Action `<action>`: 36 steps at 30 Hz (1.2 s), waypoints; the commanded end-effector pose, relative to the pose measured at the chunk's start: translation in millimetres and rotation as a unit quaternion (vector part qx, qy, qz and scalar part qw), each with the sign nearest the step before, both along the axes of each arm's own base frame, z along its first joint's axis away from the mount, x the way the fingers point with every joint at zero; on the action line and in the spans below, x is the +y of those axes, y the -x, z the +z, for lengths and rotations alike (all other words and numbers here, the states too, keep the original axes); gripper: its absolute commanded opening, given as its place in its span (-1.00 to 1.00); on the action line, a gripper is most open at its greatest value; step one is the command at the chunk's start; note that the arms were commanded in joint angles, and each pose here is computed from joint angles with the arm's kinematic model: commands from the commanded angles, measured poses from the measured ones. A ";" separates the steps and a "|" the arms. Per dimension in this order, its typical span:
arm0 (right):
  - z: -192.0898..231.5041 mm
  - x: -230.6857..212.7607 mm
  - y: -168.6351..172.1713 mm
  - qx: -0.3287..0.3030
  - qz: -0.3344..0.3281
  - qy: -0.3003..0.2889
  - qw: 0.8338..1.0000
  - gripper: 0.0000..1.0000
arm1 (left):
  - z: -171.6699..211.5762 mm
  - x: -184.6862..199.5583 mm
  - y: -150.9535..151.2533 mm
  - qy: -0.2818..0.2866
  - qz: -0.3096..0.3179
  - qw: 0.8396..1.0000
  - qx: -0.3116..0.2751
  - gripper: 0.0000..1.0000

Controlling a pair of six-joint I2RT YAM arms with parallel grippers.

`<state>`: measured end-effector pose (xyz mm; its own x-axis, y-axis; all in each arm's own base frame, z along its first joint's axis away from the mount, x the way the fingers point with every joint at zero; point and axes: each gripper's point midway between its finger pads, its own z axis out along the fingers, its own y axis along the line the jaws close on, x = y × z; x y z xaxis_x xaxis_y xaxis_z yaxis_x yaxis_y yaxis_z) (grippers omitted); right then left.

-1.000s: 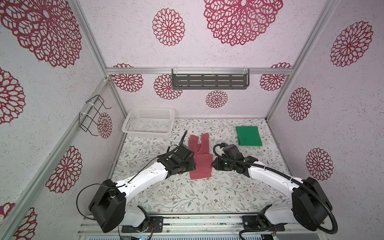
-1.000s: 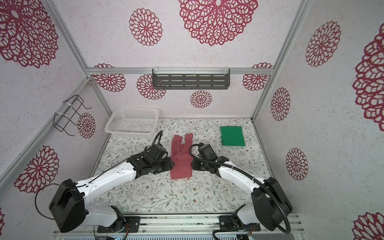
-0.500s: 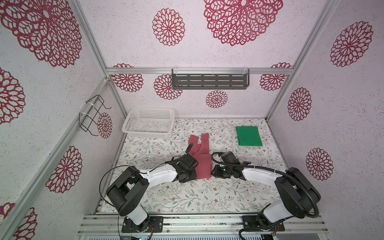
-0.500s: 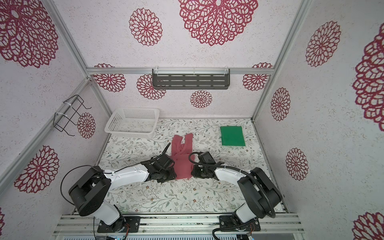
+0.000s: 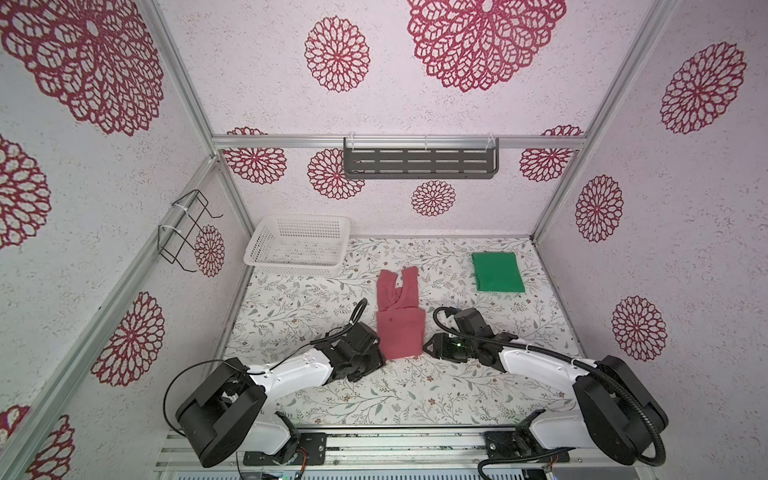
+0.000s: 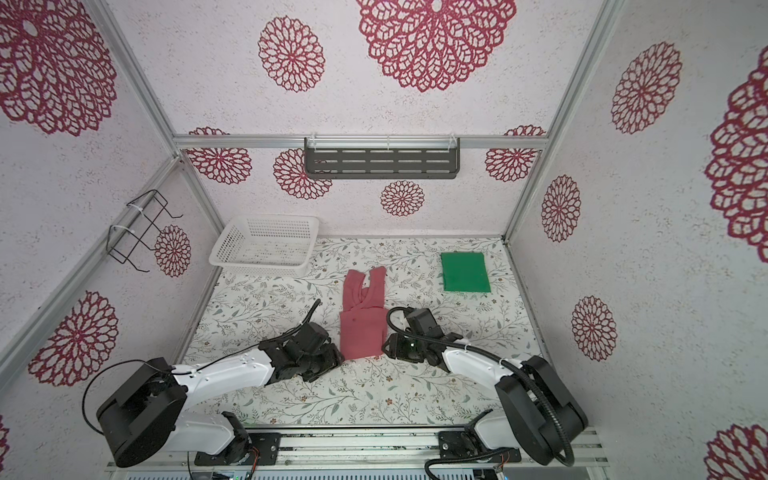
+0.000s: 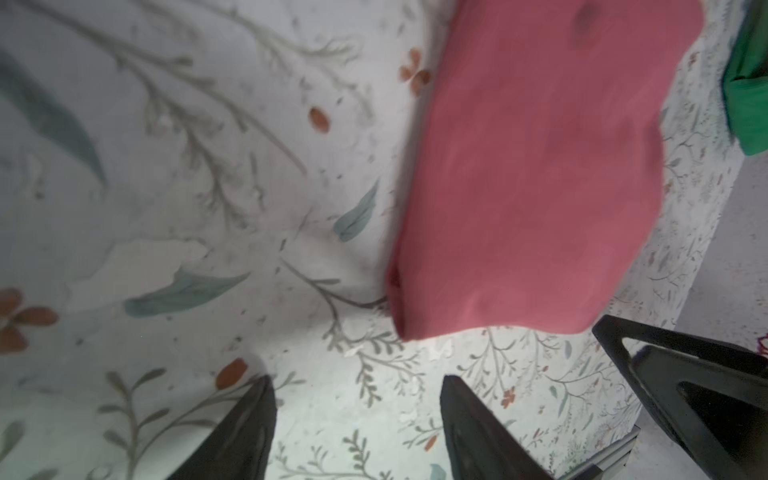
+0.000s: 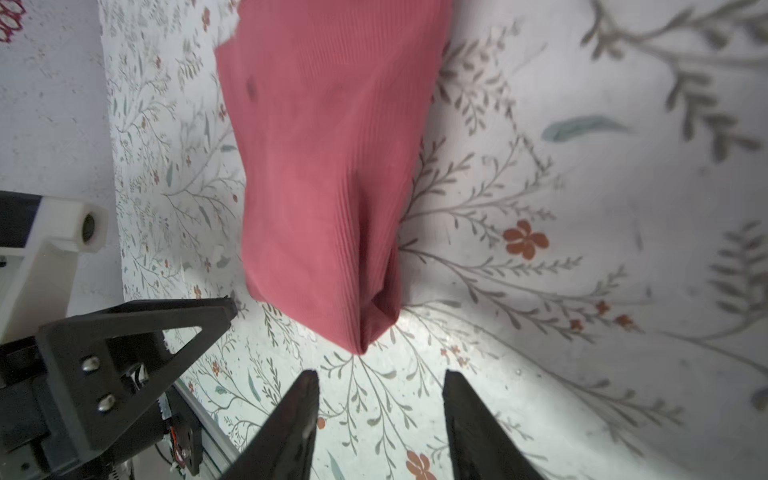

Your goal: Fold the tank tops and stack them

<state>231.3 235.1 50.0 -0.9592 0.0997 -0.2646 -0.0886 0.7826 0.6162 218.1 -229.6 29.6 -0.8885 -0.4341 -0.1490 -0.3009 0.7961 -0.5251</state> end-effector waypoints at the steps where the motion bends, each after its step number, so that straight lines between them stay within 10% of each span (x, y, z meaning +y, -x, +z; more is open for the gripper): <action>1: 7.3 17.3 -4.9 -0.005 -0.003 -0.047 0.999 0.07 | -4.6 -7.3 -3.9 0.042 0.047 0.998 0.000 0.34; 18: -30.9 27.4 0.1 0.023 -0.014 -0.045 0.999 -0.19 | -55.0 -8.4 9.9 0.044 0.074 0.995 0.049 -0.10; 30: -22.4 27.1 -5.4 0.008 -0.014 -0.037 0.999 -0.91 | -39.9 -2.4 1.5 0.007 0.064 0.997 0.030 -0.97; 36: -2.6 29.0 1.5 -0.007 0.000 -0.025 1.000 -1.00 | -19.5 -6.5 3.3 -0.001 0.038 0.999 0.018 -1.00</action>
<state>230.5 266.8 34.0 -0.9634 0.1248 -0.2372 -0.0744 0.7258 0.6838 231.2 -251.6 17.4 -0.8397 -0.5336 -0.1012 -0.3751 0.7045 -0.6025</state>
